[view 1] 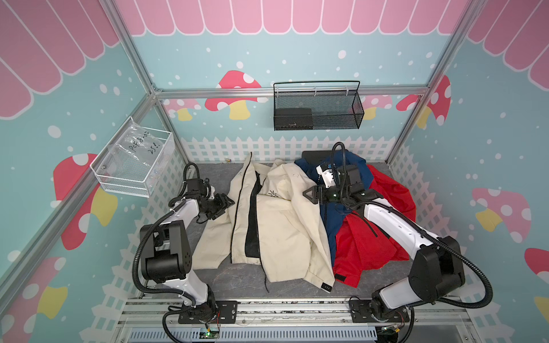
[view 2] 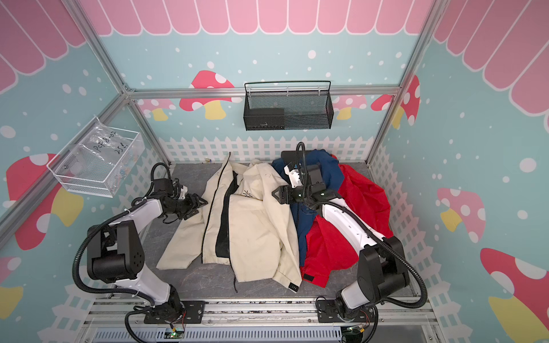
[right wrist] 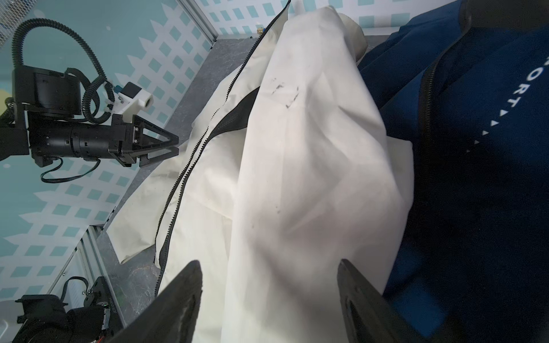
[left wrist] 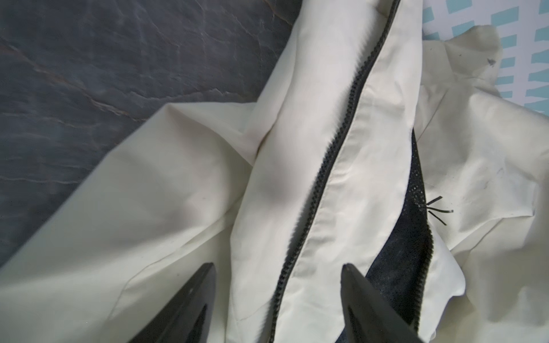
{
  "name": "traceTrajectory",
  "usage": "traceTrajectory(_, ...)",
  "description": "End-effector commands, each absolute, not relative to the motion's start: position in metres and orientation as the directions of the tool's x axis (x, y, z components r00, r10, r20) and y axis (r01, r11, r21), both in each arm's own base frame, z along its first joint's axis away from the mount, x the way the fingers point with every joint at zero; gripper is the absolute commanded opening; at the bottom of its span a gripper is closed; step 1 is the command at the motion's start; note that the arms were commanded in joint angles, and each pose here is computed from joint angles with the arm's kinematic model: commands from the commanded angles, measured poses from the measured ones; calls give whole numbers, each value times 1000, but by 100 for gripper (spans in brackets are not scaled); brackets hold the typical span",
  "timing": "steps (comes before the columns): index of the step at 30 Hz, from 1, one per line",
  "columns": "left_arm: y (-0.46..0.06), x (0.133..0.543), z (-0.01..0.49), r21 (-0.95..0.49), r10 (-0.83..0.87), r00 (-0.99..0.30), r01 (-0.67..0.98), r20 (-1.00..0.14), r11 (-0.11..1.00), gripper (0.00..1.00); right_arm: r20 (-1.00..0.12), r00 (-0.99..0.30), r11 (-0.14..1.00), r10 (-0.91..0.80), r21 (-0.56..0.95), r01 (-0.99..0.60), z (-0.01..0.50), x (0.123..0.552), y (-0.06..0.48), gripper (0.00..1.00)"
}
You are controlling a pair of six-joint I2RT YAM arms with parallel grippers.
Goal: Unzip the jacket
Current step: Move the jacket to the center of the board.
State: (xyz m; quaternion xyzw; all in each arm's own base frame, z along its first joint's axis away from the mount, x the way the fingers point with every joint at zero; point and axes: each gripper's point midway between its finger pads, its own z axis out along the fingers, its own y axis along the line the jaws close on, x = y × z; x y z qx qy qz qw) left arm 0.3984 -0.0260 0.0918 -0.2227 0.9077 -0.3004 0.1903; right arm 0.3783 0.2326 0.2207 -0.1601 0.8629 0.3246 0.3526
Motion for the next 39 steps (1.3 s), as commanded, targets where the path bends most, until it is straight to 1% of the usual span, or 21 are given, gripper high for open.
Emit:
traceTrajectory(1, -30, 409, 96, -636, -507, -831, -267, -228, 724, 65, -699, -713, 743, -60, 446, -499, 208, 380, 233, 72)
traceTrajectory(4, -25, 406, 88, -609, -516, -826, -294, -225, 737, 67, -696, -715, 758, -71, 428, -492, 204, 380, 230, 72)
traceTrajectory(7, -22, 402, 79, -590, -533, -819, -326, -214, 738, 73, -697, -713, 763, -80, 417, -494, 203, 380, 228, 72)
traceTrajectory(9, -21, 400, 75, -587, -540, -817, -340, -203, 735, 76, -697, -713, 764, -79, 417, -493, 203, 380, 228, 72)
traceTrajectory(11, -19, 399, 73, -578, -548, -812, -354, -201, 736, 76, -696, -714, 764, -76, 419, -491, 203, 379, 228, 72)
traceTrajectory(14, -16, 399, 69, -564, -560, -804, -373, -199, 736, 73, -691, -719, 763, -77, 423, -488, 199, 378, 228, 72)
traceTrajectory(18, -20, 401, 60, -591, -575, -802, -387, -164, 708, 67, -692, -718, 762, -76, 425, -489, 199, 378, 228, 72)
traceTrajectory(21, -28, 403, 54, -634, -590, -797, -391, -129, 668, 63, -684, -727, 796, -56, 409, -446, 197, 382, 221, 74)
traceTrajectory(24, -30, 403, 52, -645, -594, -797, -395, -114, 654, 60, -675, -736, 833, -43, 383, -400, 193, 385, 212, 76)
traceTrajectory(25, -31, 404, 52, -652, -596, -795, -394, -111, 647, 59, -675, -737, 833, -42, 383, -399, 192, 385, 212, 76)
traceTrajectory(26, -32, 404, 51, -658, -598, -795, -395, -106, 641, 55, -671, -740, 832, -40, 388, -397, 191, 385, 212, 76)
traceTrajectory(29, -36, 407, 48, -677, -600, -796, -394, -86, 621, 39, -652, -758, 822, -31, 415, -391, 183, 384, 217, 76)
traceTrajectory(33, -39, 410, 48, -697, -601, -795, -388, -78, 603, 26, -634, -773, 795, -28, 455, -402, 174, 378, 233, 76)
traceTrajectory(36, -39, 411, 48, -699, -600, -796, -384, -79, 603, 18, -614, -788, 762, -39, 492, -421, 166, 372, 251, 73)
traceTrajectory(39, -40, 412, 49, -702, -597, -798, -379, -81, 602, 8, -615, -786, 751, -64, 489, -444, 163, 368, 265, 66)
